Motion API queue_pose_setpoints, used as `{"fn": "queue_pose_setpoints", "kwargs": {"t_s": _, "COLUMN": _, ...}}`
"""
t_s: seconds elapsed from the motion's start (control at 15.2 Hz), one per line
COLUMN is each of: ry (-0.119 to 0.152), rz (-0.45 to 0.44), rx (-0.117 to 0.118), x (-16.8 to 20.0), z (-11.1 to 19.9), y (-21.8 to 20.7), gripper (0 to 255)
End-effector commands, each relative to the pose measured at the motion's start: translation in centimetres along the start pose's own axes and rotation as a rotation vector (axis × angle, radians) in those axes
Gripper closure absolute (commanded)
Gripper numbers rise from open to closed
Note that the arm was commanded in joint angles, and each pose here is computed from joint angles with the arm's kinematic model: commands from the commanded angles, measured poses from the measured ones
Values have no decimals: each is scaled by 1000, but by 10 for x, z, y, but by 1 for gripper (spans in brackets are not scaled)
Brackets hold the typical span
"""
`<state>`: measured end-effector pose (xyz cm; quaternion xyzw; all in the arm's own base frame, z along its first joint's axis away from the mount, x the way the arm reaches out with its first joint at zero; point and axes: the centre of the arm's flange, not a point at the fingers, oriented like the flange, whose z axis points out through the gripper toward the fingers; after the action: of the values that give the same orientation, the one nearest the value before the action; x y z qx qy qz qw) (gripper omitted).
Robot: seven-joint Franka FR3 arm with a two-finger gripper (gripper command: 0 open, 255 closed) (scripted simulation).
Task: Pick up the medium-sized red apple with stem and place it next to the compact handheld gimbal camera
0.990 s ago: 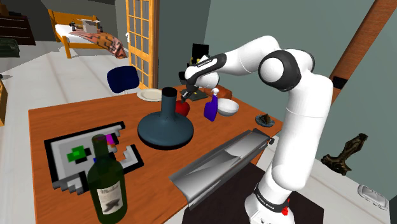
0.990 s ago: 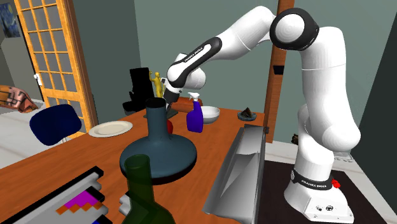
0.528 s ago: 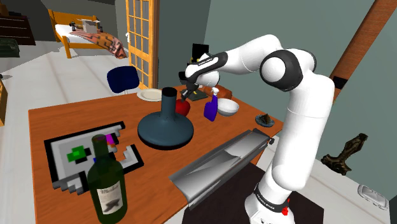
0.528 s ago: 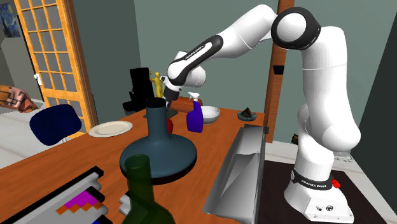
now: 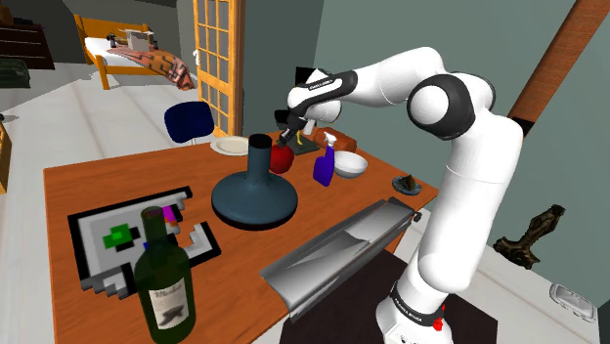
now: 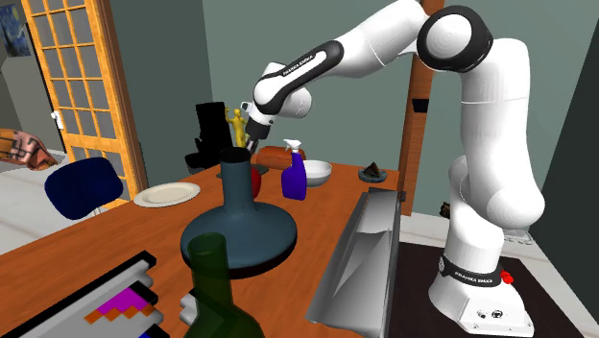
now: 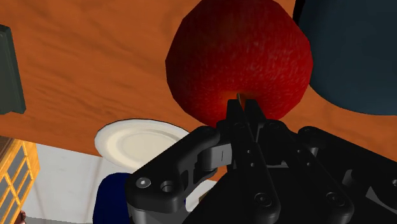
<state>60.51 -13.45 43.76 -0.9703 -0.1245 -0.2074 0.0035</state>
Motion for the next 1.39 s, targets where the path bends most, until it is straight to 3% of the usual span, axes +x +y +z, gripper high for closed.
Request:
{"fn": "queue_pose_setpoints", "kwargs": {"t_s": 0.0, "ry": 0, "rz": 0, "rx": 0, "x": 4, "z": -11, "y": 1, "gripper": 255}}
{"fn": "queue_pose_setpoints", "kwargs": {"t_s": 1.32, "ry": 0, "rz": 0, "rx": 0, "x": 47, "z": -108, "y": 5, "gripper": 255}}
